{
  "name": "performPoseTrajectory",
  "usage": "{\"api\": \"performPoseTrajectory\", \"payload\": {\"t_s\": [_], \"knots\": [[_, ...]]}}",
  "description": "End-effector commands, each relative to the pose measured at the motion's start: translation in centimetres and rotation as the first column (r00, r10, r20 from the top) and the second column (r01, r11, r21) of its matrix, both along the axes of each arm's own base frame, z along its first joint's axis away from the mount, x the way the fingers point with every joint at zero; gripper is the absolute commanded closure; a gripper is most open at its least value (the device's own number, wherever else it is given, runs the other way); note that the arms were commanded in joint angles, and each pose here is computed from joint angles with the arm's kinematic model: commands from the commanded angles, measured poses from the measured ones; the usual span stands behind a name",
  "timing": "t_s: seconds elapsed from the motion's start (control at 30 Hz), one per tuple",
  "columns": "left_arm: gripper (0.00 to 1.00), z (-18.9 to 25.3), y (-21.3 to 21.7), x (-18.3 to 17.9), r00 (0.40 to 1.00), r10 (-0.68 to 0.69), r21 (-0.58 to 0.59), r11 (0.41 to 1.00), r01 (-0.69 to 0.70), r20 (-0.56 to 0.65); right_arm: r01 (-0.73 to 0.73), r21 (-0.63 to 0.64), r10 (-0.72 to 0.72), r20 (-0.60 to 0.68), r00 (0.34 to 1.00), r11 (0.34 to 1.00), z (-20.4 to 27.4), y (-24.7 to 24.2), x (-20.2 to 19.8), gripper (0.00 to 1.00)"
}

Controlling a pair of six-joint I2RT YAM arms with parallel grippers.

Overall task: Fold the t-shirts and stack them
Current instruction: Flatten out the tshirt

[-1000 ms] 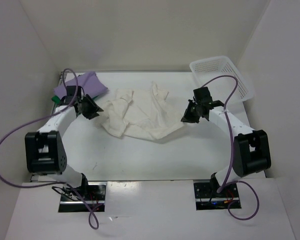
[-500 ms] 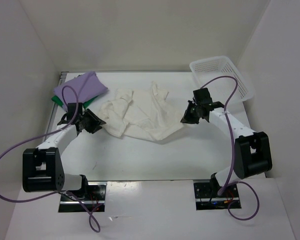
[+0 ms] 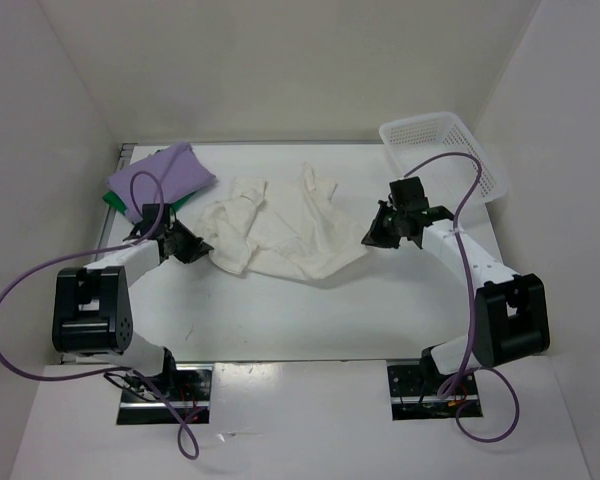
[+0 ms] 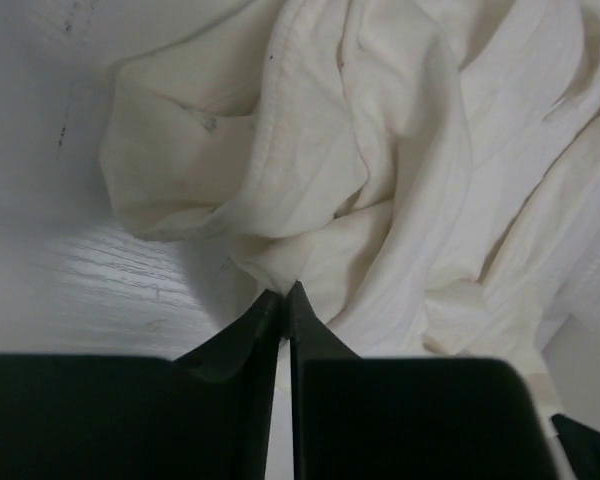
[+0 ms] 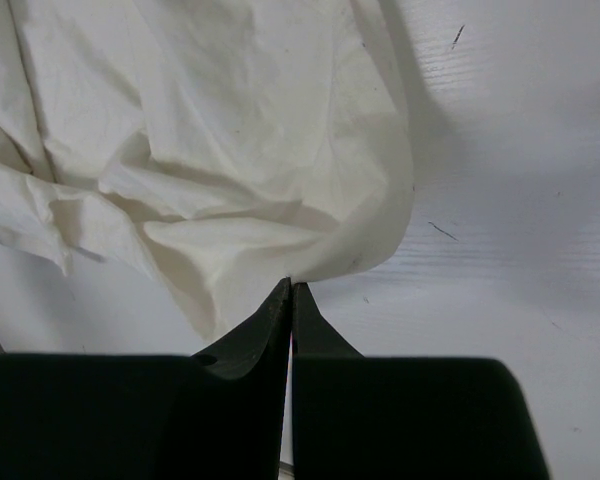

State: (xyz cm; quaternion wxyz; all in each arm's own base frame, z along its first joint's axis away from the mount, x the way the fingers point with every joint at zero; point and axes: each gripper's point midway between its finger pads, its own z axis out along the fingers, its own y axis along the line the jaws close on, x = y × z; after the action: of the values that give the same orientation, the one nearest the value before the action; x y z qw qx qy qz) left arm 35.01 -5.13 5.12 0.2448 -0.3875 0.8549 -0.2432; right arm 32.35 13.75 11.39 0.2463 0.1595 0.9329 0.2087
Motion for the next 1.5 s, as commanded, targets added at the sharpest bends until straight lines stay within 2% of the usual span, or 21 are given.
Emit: {"api": "performPoseTrajectory", "payload": {"t_s": [0.0, 0.07, 0.13, 0.23, 0.27, 0.4, 0.47, 0.5, 0.57, 0.63, 0.67, 0.73, 0.77, 0.83, 0.87, 1.0, 1.07, 1.17, 1.3, 1.33, 1.47], "knots": [[0.90, 2.7, -0.5, 2.0, 0.996, -0.016, -0.029, 0.999, 0.018, 0.082, -0.013, 0.017, 0.012, 0.043, 0.999, 1.000, 0.9, 0.4, -0.1, 0.98], [1.00, 4.6, -0.4, 0.4, 0.998, -0.019, -0.012, 1.000, 0.020, 0.066, -0.007, 0.010, 0.007, 0.044, 0.999, 1.000, 0.9, 0.3, -0.1, 0.98], [1.00, 7.3, 0.5, -0.4, 0.996, -0.024, 0.059, 0.998, 0.018, 0.088, -0.007, 0.008, 0.007, 0.035, 0.999, 1.000, 0.5, 0.2, -0.3, 0.98], [1.00, 9.7, 0.9, -4.9, 0.998, -0.053, 0.144, 0.988, 0.055, -0.021, -0.007, 0.002, 0.007, 0.011, 1.000, 1.000, -0.3, 0.2, -0.3, 0.98], [1.00, 8.4, 0.6, -8.1, 0.985, -0.058, 0.157, 0.984, 0.084, -0.165, -0.007, 0.002, 0.007, 0.011, 1.000, 1.000, -0.3, 0.2, -0.3, 0.98], [0.99, 5.8, -0.7, -15.3, 0.938, -0.078, 0.138, 0.982, 0.132, -0.339, -0.023, -0.007, 0.023, -0.004, 1.000, 1.000, -0.9, 0.4, -0.7, 0.98], [0.88, 6.6, -0.6, -17.1, 0.936, -0.071, 0.180, 0.974, 0.140, -0.344, -0.030, -0.001, 0.030, -0.015, 0.999, 1.000, -1.2, 0.5, -1.0, 0.98], [0.66, 7.6, 0.0, -17.1, 0.944, -0.049, 0.216, 0.968, 0.125, -0.326, -0.037, -0.006, 0.037, -0.015, 0.999, 0.999, -1.1, 0.4, -1.2, 0.98], [0.43, 10.8, 2.1, -16.6, 0.962, 0.009, 0.329, 0.941, 0.084, -0.271, -0.045, -0.014, 0.044, -0.025, 0.999, 0.999, -1.2, 0.3, -1.5, 0.98], [0.35, 13.2, 2.6, -15.7, 0.980, 0.016, 0.368, 0.928, 0.060, -0.201, -0.055, -0.013, 0.055, -0.022, 0.998, 0.998, -0.9, 0.5, -2.2, 0.98], [0.35, 14.6, 2.5, -14.3, 0.992, 0.015, 0.365, 0.930, 0.032, -0.127, -0.055, -0.016, 0.055, -0.033, 0.998, 0.998, -1.0, 0.4, -2.4, 0.98], [0.38, 14.7, 1.6, -12.8, 0.996, -0.021, 0.332, 0.942, 0.048, -0.085, -0.063, -0.018, 0.062, -0.018, 0.998, 0.998, -0.4, 0.3, -2.7, 0.98], [0.39, 14.6, 0.8, -10.3, 0.999, -0.049, 0.308, 0.950, 0.054, -0.023, -0.058, -0.027, 0.057, -0.025, 0.998, 0.998, -0.6, 0.1, -2.8, 0.98], [0.39, 11.9, -0.9, -8.8, 0.993, -0.110, 0.244, 0.963, 0.115, -0.035, -0.058, -0.027, 0.057, -0.024, 0.998, 0.998, -0.3, 0.1, -3.0, 0.98], [0.38, 10.6, -1.0, -6.4, 0.992, -0.121, 0.252, 0.960, 0.122, -0.018, -0.058, -0.029, 0.057, -0.034, 0.998, 0.998, -0.4, 0.0, -3.2, 0.98], [0.33, 7.2, 0.6, -0.3, 0.992, -0.117, 0.335, 0.934, 0.124, -0.040, -0.034, -0.060, 0.033, -0.018, 0.999, 0.998, 0.1, -0.8, -3.5, 0.98], [0.29, 6.2, 0.3, 3.3, 0.981, -0.181, 0.354, 0.915, 0.192, -0.064, -0.027, -0.070, 0.026, -0.015, 1.000, 0.997, 0.5, -1.1, -3.6, 0.98], [0.29, 2.8, 1.7, 5.9, 0.971, -0.185, 0.408, 0.883, 0.231, -0.151, -0.019, -0.065, 0.018, -0.016, 1.000, 0.998, 0.8, -1.1, -3.8, 0.98], [0.34, -1.6, 1.9, 7.9, 0.947, -0.209, 0.414, 0.860, 0.298, -0.245, 0.004, -0.046, -0.004, -0.004, 1.000, 0.999, 1.2, -1.0, -3.9, 0.98], [0.51, -2.3, 1.7, 8.1, 0.938, -0.231, 0.402, 0.857, 0.321, -0.257, 0.003, -0.031, -0.003, -0.014, 1.000, 1.000, 1.0, -0.9, -4.3, 0.98], [0.92, -5.3, 0.9, 9.3, 0.931, -0.255, 0.367, 0.866, 0.341, -0.262, 0.035, 0.006, -0.035, -0.010, 0.999, 0.999, 0.7, -0.6, -4.5, 0.98]]}}
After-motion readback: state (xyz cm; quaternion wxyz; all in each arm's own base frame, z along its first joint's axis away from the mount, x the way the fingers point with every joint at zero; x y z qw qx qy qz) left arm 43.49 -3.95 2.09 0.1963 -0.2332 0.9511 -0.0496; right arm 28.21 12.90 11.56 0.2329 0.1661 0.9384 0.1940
